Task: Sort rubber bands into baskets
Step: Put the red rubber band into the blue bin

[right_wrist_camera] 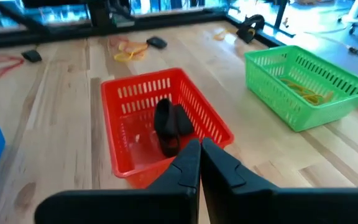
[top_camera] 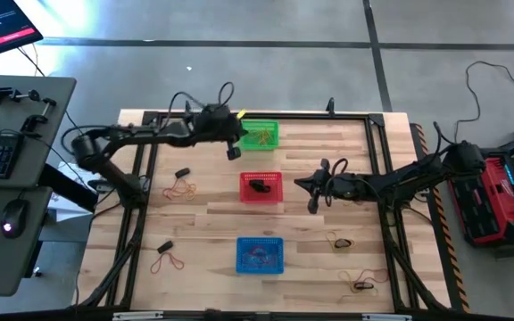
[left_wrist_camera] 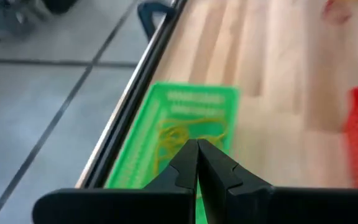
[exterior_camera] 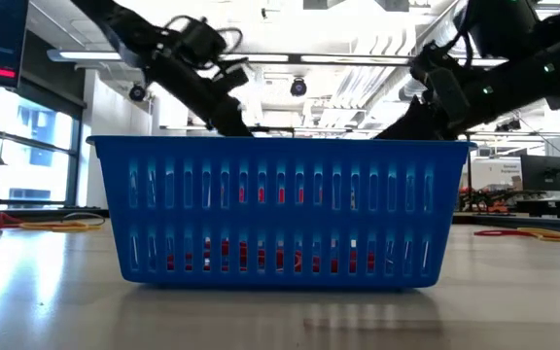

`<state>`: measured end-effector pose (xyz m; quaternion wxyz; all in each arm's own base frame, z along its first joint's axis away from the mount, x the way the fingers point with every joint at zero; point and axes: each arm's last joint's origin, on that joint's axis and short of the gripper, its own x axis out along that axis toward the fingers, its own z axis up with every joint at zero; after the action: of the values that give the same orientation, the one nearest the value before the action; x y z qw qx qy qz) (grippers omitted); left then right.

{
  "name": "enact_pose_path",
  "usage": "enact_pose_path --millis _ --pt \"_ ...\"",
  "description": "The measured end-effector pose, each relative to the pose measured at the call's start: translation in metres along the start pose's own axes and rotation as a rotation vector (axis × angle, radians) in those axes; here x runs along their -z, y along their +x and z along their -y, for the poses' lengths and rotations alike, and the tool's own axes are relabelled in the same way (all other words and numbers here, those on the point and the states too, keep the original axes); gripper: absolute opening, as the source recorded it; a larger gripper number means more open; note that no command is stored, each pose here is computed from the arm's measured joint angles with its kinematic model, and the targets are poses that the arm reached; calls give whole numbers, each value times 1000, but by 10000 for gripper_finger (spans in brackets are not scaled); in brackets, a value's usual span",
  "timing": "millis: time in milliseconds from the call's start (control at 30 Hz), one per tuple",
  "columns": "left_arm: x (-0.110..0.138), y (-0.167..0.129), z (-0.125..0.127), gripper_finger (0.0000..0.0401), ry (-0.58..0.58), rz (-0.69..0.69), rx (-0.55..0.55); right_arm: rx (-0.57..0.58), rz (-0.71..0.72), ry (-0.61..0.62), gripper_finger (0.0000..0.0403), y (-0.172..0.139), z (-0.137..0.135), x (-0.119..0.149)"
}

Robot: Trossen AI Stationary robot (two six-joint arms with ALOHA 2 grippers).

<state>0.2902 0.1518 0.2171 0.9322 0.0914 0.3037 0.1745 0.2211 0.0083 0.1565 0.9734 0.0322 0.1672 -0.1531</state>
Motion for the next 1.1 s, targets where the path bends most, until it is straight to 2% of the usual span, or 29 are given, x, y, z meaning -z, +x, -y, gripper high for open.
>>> enact_pose_path --millis 333,600,767,900,1000,1100 --pt "11 -31 51 0 -18 168 73 -39 -203 -38 0 9 -12 -28" --pt "22 -42 81 0 -10 256 90 -55 -397 -16 1 -2 -33 -44" --pt "28 -47 98 0 -13 318 130 18 -569 76 1 -15 -37 -47" --pt "30 -50 108 0 -3 340 116 100 -694 100 4 -24 -32 -43" --pt "33 -51 112 0 7 335 107 168 -777 99 29 -28 -23 -39" --pt "34 -52 114 0 9 336 108 232 -844 108 71 -29 -11 -36"
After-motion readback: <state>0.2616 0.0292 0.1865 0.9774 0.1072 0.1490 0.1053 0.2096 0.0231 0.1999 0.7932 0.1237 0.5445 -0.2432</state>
